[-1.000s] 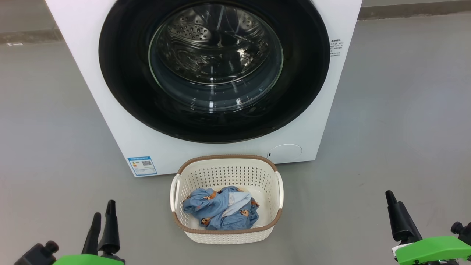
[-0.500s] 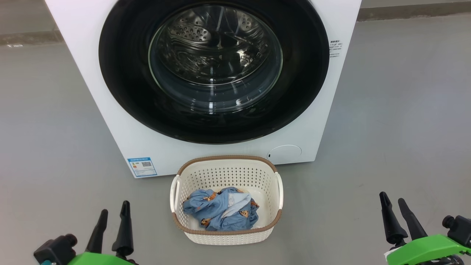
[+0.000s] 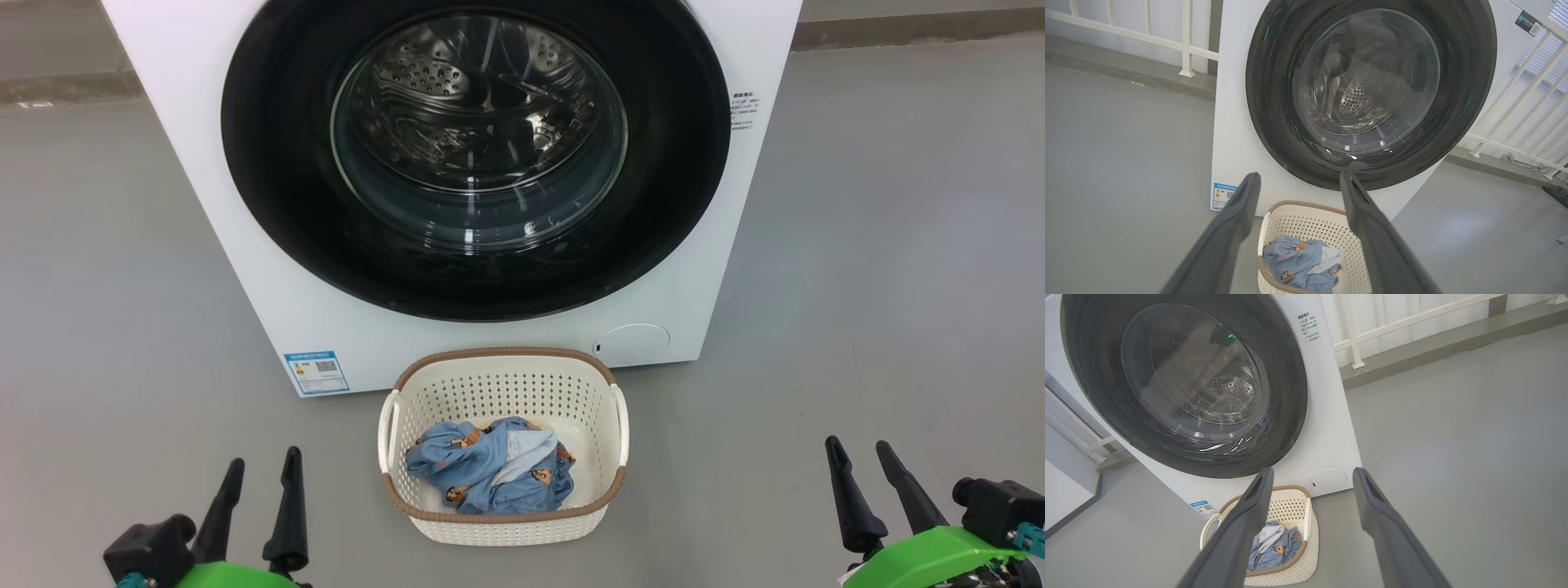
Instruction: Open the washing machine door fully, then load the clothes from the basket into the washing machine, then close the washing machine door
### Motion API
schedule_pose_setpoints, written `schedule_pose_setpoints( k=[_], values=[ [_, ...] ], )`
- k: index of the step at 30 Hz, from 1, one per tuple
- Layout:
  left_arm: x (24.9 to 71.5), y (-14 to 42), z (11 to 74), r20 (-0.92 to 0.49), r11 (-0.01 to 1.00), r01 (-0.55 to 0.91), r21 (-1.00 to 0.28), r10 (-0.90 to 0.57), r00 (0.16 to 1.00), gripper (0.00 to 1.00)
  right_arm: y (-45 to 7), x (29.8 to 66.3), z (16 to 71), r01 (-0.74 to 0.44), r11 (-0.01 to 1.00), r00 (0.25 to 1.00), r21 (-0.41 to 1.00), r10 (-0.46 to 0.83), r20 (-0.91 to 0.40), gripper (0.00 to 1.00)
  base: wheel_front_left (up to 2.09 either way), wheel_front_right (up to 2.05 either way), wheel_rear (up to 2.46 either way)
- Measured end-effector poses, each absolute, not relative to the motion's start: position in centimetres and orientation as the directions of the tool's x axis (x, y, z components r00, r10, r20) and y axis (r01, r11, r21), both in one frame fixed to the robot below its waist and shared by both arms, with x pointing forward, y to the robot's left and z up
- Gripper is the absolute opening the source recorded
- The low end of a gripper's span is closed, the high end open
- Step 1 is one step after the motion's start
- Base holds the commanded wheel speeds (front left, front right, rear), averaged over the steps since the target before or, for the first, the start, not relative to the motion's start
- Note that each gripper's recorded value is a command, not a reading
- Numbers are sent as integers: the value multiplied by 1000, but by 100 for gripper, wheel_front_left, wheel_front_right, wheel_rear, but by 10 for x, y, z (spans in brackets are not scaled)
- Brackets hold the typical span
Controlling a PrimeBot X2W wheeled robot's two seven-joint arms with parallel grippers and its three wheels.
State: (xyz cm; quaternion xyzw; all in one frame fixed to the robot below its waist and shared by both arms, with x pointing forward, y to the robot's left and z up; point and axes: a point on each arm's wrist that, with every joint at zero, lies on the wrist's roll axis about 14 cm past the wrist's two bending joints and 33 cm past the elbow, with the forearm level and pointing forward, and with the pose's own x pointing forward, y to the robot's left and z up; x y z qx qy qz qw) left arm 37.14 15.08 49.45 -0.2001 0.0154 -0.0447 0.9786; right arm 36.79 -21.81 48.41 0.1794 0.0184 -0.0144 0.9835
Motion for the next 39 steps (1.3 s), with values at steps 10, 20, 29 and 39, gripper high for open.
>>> schedule_pose_setpoints(
  k=[10, 20, 29, 39],
  values=[
    [370, 147, 494, 1, 949, 106, -297, -111, 994, 100, -218, 368, 486, 12, 972, 1000, 236, -6, -27, 100, 0, 0, 0],
    [369, 144, 494, 14, 970, 126, -206, -126, 992, 100, -215, 368, 489, -11, 990, 1000, 143, 12, -10, 100, 0, 0, 0],
    [367, 141, 490, 12, 984, 144, -103, -143, 990, 100, -214, 368, 493, -27, 998, 1000, 65, 27, 14, 100, 0, 0, 0],
    [366, 141, 488, 12, 988, 146, -47, -146, 989, 100, -214, 368, 494, -33, 999, 999, 28, 32, 23, 100, 0, 0, 0]
  ],
)
